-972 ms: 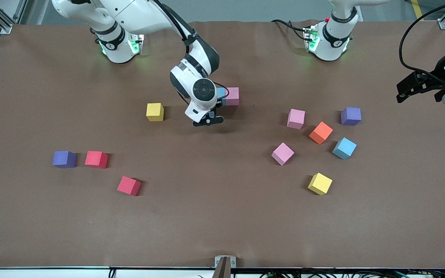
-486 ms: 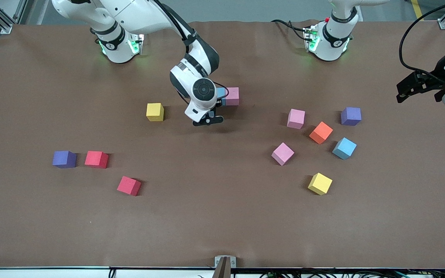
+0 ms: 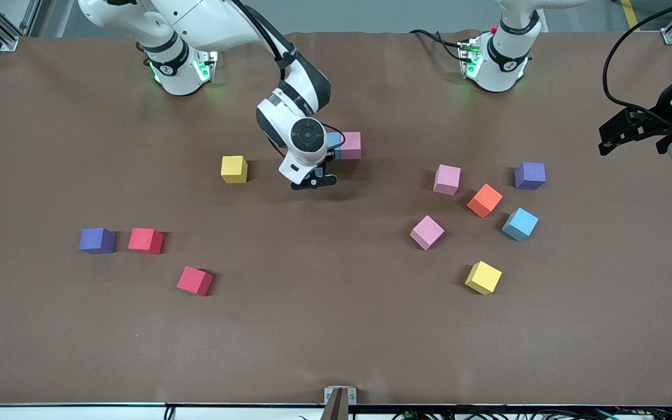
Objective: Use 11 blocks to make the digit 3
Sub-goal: 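Lower the light blue cube onto the row and open the right gripper, then move the right gripper to the red cube beside the purple cube, then grasp the red cube with the right gripper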
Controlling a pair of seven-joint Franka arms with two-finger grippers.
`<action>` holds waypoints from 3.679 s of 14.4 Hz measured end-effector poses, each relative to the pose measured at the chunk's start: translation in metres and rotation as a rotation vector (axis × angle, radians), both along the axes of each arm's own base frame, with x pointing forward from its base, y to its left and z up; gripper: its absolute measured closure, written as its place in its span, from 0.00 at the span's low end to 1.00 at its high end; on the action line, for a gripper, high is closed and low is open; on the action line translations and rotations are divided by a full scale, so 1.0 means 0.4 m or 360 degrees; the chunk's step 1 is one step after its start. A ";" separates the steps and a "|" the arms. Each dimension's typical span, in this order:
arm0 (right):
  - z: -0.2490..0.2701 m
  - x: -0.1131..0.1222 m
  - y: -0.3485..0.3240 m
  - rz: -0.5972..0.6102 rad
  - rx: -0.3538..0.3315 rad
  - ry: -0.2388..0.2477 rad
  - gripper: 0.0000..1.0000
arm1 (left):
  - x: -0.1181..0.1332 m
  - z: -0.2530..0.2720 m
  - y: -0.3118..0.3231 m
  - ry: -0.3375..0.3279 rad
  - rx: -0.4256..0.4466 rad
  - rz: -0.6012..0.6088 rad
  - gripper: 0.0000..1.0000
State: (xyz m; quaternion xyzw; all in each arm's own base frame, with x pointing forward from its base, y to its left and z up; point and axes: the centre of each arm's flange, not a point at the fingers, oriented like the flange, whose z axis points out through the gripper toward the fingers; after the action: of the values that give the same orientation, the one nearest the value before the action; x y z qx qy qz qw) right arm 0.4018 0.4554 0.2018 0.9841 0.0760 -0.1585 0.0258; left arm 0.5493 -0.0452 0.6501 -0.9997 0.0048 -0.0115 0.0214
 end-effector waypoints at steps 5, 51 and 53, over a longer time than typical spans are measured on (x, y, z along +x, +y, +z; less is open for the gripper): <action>-0.008 0.005 -0.010 -0.0024 -0.0014 0.0000 0.00 | 0.000 0.000 0.000 0.0000 0.0000 -0.0001 0.00; 0.027 0.760 -0.809 -0.0569 -0.0010 -0.0544 0.04 | 0.047 -0.019 -0.003 -0.0105 -0.0013 -0.0006 0.00; 0.018 0.761 -0.800 -0.0561 -0.0009 -0.0545 0.12 | 0.056 -0.027 -0.004 -0.0110 -0.0015 -0.0007 0.00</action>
State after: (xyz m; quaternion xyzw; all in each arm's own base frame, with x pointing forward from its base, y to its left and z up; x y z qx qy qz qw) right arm 0.7060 0.1352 0.2092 0.9946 -0.1027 0.0083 0.0131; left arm 0.5715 -0.0467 0.6393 -0.9988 0.0061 -0.0461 0.0170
